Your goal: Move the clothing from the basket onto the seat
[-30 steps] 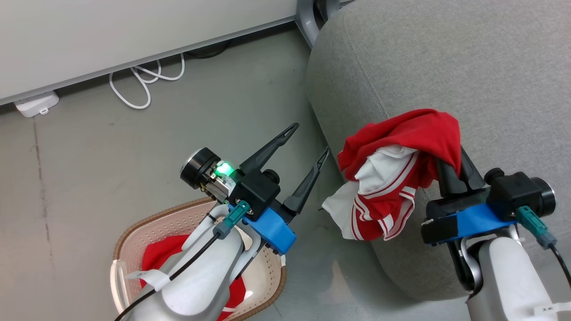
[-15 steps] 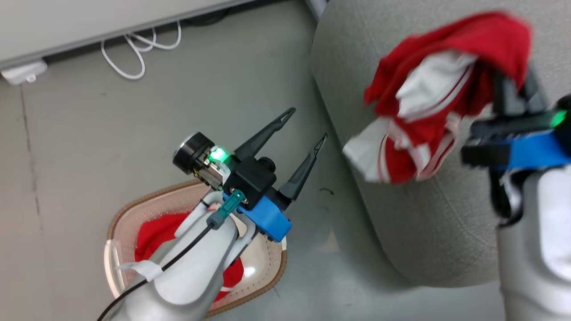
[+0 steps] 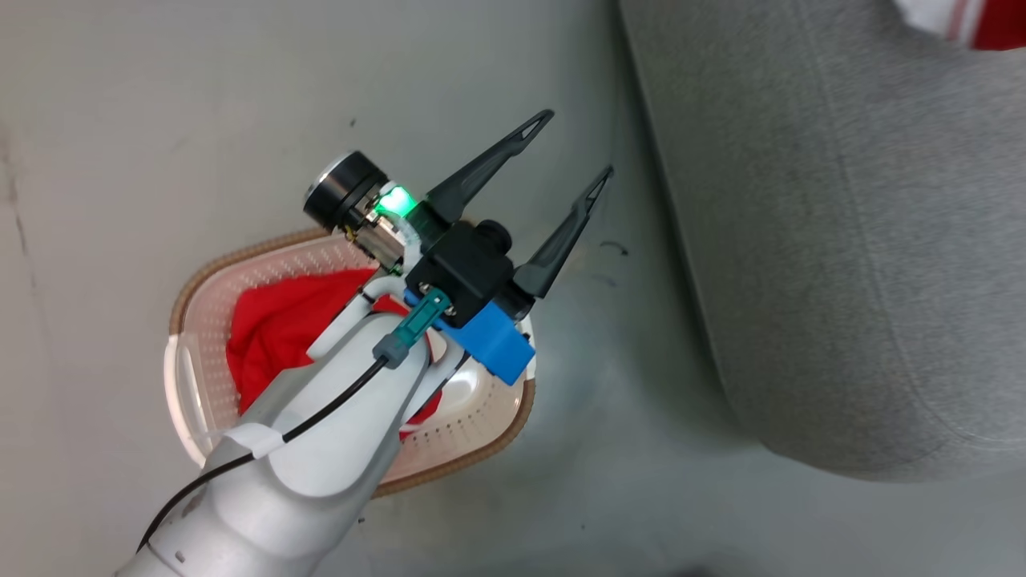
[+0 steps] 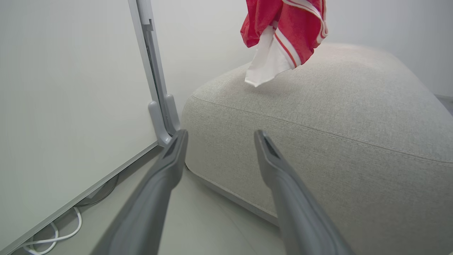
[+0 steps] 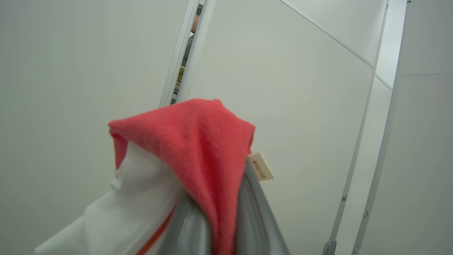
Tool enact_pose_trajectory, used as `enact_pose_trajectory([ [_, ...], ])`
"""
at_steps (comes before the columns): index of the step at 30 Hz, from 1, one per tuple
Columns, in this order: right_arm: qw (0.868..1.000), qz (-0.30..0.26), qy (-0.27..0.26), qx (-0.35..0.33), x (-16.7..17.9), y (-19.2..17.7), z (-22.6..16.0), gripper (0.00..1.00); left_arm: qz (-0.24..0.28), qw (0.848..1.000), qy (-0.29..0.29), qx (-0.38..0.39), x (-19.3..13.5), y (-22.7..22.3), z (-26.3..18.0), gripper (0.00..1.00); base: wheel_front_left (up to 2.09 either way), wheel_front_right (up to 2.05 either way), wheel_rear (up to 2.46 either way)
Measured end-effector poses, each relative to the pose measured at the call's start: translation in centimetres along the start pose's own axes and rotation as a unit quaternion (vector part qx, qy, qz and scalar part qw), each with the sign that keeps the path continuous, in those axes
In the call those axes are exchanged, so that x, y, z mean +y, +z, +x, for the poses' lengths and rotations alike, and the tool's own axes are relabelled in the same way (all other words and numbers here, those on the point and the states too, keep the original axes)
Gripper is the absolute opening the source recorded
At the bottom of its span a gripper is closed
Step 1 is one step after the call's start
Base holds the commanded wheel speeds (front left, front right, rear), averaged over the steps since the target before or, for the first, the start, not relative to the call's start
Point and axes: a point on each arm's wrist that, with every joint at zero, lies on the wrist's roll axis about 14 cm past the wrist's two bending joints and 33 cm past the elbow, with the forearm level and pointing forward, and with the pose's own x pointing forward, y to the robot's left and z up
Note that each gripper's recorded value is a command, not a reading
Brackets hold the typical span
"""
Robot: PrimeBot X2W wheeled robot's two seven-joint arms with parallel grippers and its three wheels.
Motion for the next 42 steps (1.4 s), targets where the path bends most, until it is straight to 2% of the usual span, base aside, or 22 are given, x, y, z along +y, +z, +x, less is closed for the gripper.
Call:
enact_pose_trajectory([
  [7,0.996,-0.037,-0.020,0.077,-2.0,-7.5,0.1,0.00,-0.024,1.000,0.011,0.014,1.3,-3.0,-0.1,1.00,0.00,0.00,0.00],
  [15,0.973,-0.035,-0.012,0.227,-1.1,-17.5,-4.6,0.00,-0.031,0.999,0.028,0.029,2.5,-4.6,-1.0,1.00,0.00,0.00,0.00],
  [20,0.955,-0.028,-0.014,0.295,-1.1,-20.9,-8.5,0.00,-0.029,0.999,0.033,0.028,2.8,-4.4,-1.1,1.00,0.00,0.00,0.00],
  [23,0.949,-0.019,-0.015,0.315,-0.6,-21.7,-10.0,0.00,-0.028,0.999,0.035,0.026,2.9,-4.2,-1.2,1.00,0.00,0.00,0.00],
  [24,0.948,-0.017,-0.015,0.318,-0.6,-21.7,-10.3,0.27,-0.027,0.999,0.036,0.026,3.0,-4.1,-1.2,1.00,0.00,0.00,0.00],
  [25,0.947,-0.015,-0.016,0.320,-0.6,-21.7,-10.6,0.45,-0.026,0.999,0.037,0.025,3.0,-4.0,-1.2,1.00,0.00,0.00,0.00],
  [26,0.946,-0.015,-0.017,0.323,-0.7,-21.6,-10.9,1.00,-0.026,0.999,0.037,0.025,3.0,-3.8,-1.2,1.00,0.00,0.00,0.00],
  [37,0.947,-0.011,0.003,0.322,-0.6,-17.9,-15.0,1.00,-0.026,0.998,0.063,0.006,2.2,0.0,-2.4,1.00,0.00,0.00,0.00],
  [42,0.960,0.000,0.024,0.280,0.4,-13.8,-15.2,1.00,-0.024,0.995,0.098,-0.005,2.5,2.3,-4.2,1.00,0.00,0.00,0.00],
])
